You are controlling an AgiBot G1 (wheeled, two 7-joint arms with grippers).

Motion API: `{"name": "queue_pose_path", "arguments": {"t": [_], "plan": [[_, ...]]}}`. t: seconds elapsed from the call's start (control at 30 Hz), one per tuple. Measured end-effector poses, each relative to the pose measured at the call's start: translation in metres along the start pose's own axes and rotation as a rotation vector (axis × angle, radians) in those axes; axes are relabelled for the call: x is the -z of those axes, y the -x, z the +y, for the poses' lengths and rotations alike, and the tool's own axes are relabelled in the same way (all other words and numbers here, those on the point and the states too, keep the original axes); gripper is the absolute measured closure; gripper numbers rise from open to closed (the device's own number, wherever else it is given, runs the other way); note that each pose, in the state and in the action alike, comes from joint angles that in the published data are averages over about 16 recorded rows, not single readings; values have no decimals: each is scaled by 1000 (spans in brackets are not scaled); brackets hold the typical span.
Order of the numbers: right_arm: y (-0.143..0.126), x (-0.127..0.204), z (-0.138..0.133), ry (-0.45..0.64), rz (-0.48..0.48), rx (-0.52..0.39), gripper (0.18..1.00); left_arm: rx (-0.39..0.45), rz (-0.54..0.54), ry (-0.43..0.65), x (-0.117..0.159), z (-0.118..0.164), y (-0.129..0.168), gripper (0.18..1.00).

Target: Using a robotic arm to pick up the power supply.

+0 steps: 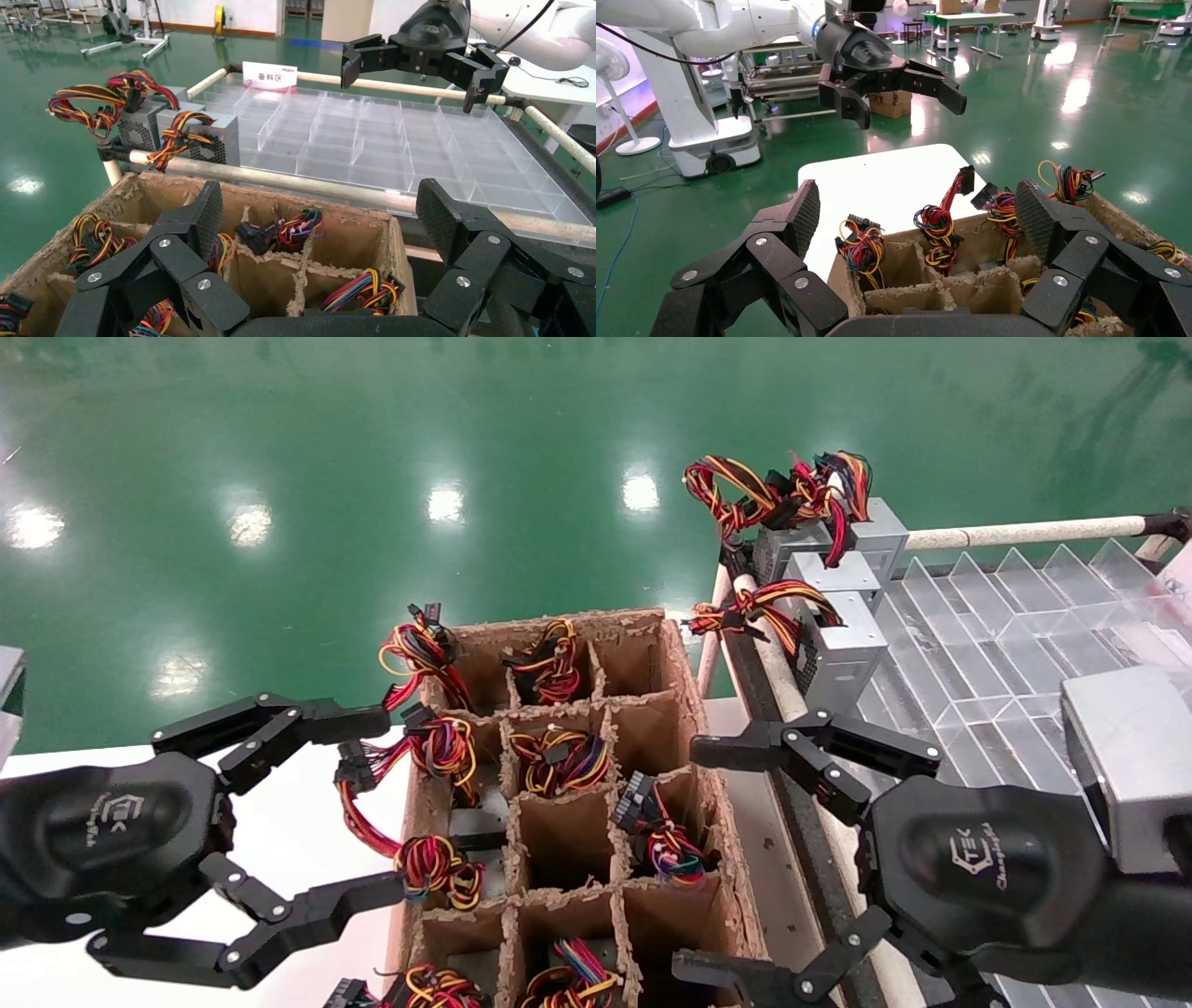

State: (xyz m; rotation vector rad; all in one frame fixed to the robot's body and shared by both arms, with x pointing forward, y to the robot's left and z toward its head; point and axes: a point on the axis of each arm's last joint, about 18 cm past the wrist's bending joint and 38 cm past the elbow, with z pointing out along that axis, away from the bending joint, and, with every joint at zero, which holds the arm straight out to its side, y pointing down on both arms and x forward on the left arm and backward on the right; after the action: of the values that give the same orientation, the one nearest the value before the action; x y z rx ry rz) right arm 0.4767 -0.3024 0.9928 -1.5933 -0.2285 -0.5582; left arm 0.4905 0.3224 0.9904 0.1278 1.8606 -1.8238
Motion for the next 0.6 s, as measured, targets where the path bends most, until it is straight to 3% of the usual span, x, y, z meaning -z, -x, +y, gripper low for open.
{"name": "queue_pose_path", "arguments": {"t": [0.6], "plan": [[0,0,0,5,0,2,179,0,0,0,0,0,0,184]]}}
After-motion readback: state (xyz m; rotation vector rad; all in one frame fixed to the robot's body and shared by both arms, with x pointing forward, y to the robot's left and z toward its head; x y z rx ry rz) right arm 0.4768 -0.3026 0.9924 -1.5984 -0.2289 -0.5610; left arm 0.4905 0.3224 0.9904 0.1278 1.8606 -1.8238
